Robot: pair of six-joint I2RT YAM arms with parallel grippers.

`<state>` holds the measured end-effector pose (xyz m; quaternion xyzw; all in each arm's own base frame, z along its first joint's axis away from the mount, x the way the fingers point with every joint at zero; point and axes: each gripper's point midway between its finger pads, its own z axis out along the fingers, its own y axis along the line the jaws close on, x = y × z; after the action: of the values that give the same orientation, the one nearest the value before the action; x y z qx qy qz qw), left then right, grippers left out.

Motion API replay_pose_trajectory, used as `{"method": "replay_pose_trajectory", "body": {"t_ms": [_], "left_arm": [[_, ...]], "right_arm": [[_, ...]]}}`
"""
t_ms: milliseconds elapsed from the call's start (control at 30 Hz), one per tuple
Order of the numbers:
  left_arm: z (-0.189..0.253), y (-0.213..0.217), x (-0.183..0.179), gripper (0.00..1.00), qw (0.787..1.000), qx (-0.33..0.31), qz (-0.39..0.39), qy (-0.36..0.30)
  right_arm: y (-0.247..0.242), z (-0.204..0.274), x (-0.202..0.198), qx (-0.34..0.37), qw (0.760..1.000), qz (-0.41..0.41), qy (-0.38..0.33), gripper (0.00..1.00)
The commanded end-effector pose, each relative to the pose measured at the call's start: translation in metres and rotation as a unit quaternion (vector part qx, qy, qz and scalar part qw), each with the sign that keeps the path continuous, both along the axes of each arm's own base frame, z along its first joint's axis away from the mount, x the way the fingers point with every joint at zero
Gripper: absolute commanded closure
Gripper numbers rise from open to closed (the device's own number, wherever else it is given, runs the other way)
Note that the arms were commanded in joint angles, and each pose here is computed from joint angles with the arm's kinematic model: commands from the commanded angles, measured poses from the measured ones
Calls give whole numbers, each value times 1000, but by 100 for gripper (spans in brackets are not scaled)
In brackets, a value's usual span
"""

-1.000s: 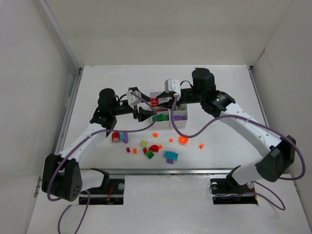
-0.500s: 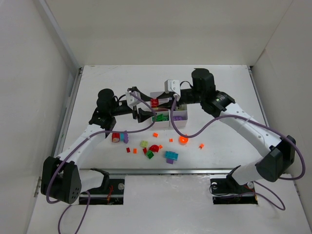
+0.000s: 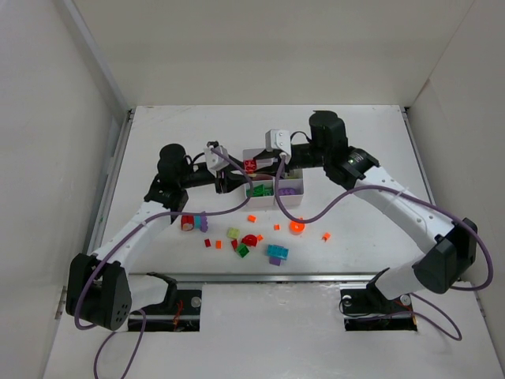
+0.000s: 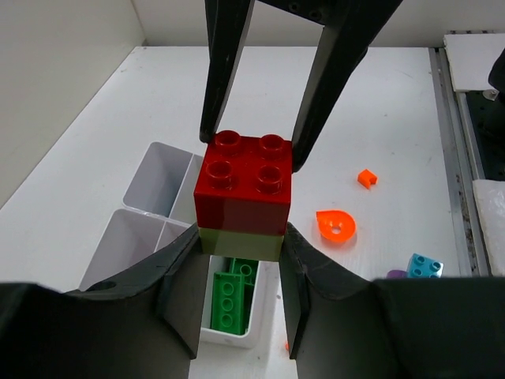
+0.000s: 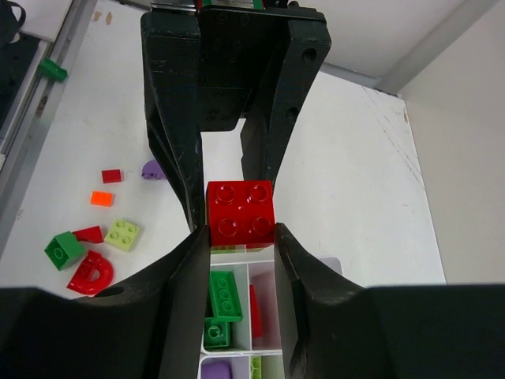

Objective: Sort the legos into containers by color

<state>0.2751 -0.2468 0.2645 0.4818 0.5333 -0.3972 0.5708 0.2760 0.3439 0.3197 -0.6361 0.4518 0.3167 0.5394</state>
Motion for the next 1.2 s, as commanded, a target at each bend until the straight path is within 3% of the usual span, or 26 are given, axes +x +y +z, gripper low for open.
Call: {"method": "replay_pose_trajectory", "body": {"t_ms": [0,333,633,667,767,833,933,1167], "left_arm": [[9,3,10,100,999,-3,33,-7],[-69,24,15,100,990,74,95,68],[-77,34,21,100,988,86,112,57],[-77,34,21,100,989,87,111,53],[-71,30,21,100,991,90,93,33],[-69,29,21,100,992,94,81,22],[-69,25,19,100,993,103,52,1],[-63,21,27,100,993,110,36,-15]], "right_arm": [[2,5,0,3,1000,1,-9,100],[-3,6,16,0,999,-29,-17,100],[-5,-16,38,-11,999,-36,12,100],[-4,-21,37,-15,999,-32,21,97],[-2,-41,31,-44,998,-6,53,49],[5,-38,27,-51,998,25,39,34],[13,-49,29,-61,996,38,47,28],[22,-56,24,-67,991,85,72,27]]}}
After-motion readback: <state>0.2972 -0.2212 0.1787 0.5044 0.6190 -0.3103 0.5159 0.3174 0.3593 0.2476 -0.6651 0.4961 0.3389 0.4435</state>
